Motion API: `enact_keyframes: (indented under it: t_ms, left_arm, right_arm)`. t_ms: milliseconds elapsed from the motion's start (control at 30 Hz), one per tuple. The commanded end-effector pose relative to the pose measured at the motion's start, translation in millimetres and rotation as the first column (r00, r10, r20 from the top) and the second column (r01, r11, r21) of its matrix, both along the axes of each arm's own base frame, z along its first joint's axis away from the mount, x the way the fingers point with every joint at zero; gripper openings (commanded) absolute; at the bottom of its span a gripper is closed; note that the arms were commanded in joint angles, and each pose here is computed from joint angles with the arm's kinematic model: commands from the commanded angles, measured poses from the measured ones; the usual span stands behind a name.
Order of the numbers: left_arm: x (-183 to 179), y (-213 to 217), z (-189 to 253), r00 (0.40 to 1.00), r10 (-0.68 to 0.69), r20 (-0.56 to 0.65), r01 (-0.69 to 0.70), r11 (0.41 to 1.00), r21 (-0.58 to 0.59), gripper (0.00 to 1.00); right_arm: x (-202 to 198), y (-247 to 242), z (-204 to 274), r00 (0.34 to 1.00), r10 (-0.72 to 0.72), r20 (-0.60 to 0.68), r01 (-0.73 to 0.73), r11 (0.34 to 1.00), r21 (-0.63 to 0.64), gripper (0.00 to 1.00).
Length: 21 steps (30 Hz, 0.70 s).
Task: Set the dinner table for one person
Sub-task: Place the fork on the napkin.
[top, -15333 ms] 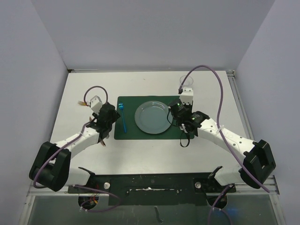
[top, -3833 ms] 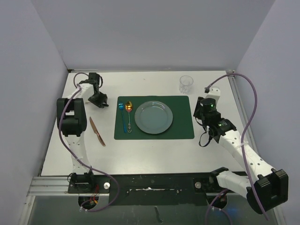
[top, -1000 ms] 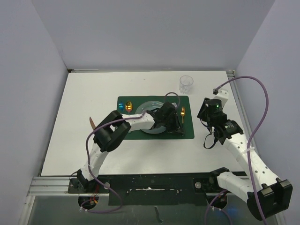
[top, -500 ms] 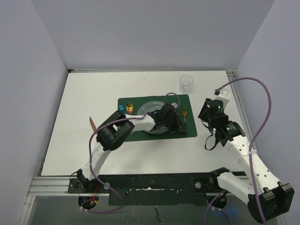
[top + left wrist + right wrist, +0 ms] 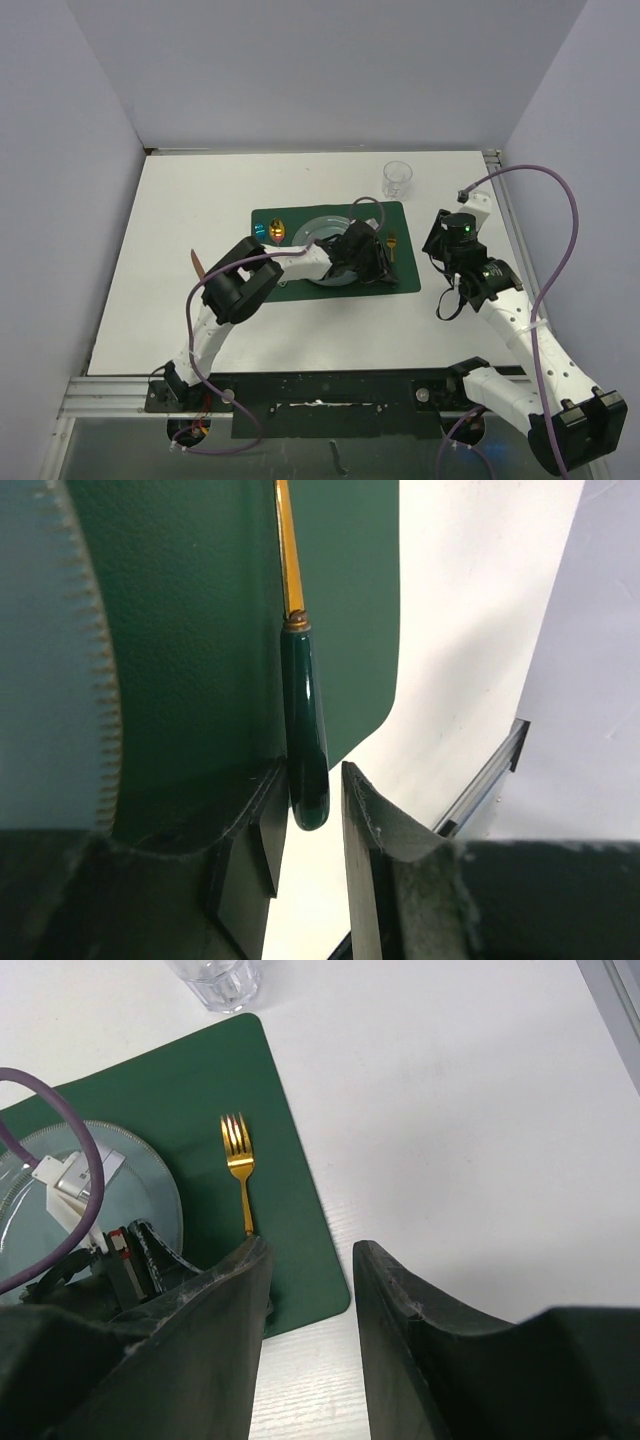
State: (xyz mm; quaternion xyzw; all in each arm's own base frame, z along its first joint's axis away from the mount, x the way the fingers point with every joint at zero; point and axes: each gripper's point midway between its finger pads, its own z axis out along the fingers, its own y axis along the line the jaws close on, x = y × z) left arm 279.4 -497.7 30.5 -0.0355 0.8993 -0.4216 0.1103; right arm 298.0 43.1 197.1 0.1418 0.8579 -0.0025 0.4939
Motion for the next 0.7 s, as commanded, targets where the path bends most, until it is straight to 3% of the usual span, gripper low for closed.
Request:
enact_keyframes:
  t_ms: [0,133,333,667]
  left_arm:
    - [3,14,26,0.997,-0.001,0.074,-0.003,0.999,0.049,0.29]
    - [4,19,39,0.995,-0.002,0.102,-0.005,0.998,0.066,0.32]
    - [-2,13,68,0.99,-0.05,0.131,0.051,0.999,0.002,0.36]
    - [-27,-17,44,0.971,-0.233,0.049,0.236,0.97,-0.063,0.37]
  right_arm:
    - [12,4,19,0.998,-0.001,0.063,-0.001,1.0,0.03,0.39]
    - [15,8,17,0.998,0.014,0.059,-0.016,0.999,0.04,0.39]
    - [19,16,6,0.999,0.044,0.032,-0.045,0.997,0.056,0.39]
    - [21,21,5,0.998,0.06,0.017,-0.061,0.996,0.06,0.38]
